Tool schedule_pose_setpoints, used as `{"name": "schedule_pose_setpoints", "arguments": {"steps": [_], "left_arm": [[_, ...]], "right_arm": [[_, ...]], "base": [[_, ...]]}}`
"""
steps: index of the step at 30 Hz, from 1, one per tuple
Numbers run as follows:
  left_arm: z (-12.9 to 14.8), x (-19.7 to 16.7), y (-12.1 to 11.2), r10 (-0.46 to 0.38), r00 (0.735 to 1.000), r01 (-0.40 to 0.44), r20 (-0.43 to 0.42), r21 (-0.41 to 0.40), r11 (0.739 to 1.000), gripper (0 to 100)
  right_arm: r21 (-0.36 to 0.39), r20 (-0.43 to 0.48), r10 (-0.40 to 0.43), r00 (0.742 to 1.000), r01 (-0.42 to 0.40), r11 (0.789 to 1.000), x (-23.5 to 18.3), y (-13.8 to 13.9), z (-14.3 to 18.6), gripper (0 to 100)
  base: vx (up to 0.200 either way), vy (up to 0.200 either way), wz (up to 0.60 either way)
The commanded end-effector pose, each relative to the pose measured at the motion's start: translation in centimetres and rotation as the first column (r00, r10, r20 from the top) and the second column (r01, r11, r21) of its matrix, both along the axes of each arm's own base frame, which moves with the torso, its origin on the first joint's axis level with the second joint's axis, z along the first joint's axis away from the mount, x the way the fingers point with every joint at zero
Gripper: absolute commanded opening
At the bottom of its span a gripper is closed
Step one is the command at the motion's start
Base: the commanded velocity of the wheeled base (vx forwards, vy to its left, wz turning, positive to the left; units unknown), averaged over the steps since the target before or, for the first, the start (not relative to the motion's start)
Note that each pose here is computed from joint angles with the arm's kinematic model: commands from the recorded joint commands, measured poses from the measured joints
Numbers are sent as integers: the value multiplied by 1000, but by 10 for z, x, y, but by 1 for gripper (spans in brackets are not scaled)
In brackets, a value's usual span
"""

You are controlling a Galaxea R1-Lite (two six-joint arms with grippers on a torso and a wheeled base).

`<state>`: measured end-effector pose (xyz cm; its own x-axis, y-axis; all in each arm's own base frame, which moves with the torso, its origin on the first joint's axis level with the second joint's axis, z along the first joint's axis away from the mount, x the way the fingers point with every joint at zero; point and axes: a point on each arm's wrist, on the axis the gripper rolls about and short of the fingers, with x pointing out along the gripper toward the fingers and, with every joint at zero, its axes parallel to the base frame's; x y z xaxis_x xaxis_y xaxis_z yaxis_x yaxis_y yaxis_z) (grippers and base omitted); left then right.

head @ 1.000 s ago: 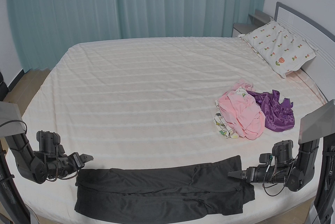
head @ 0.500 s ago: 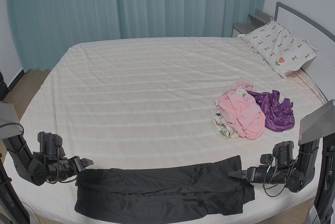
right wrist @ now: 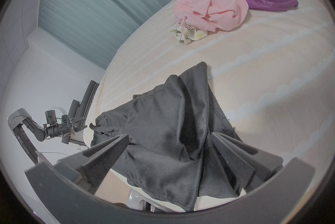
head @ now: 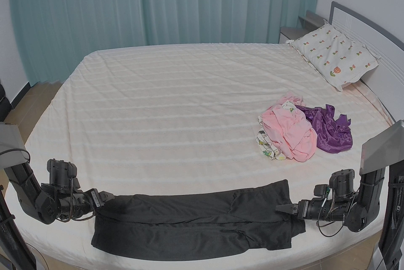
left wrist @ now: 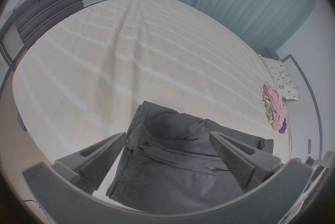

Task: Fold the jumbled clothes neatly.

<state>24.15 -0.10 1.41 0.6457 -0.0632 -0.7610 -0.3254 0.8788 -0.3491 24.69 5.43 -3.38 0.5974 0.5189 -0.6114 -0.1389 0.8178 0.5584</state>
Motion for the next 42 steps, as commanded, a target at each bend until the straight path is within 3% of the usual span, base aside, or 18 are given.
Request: {"name": "schedule_pose_setpoints", "arguments": {"steps": [1, 13, 19, 27, 38, 39, 42], "left_arm": [[-1, 1, 0, 4, 1000, -4, -1, -2, 1000, 100], [-2, 1, -1, 6, 1000, -6, -9, -8, 1000, 100], [-3, 15, -13, 107, 994, -110, -33, -103, 989, 100], [-24, 42, -16, 233, 968, -241, -93, -86, 967, 100], [-41, 59, -21, 306, 949, -309, -79, -36, 950, 100], [-41, 60, -21, 307, 949, -310, -77, -36, 950, 0], [-43, 63, -20, 327, 943, -328, -70, -12, 945, 0]], "right_arm": [[0, 2, 1, 1000, -1, 1000, 0, 0, 0, 100], [29, 47, -44, 998, 43, 999, 7, -6, 8, 100], [49, 61, -61, 996, 58, 997, 10, -4, 7, 100], [78, 61, -144, 988, 140, 987, 20, 1, 9, 100], [85, 65, -132, 989, 127, 988, 19, 6, 10, 100], [85, 65, -132, 989, 127, 988, 19, 6, 10, 100], [88, 68, -132, 989, 126, 988, 18, 7, 12, 100]], "base": [[0, 0, 0], [-150, 0, 0], [0, 0, 0], [0, 0, 0], [0, 0, 0], [0, 0, 0], [0, 0, 0]]}}
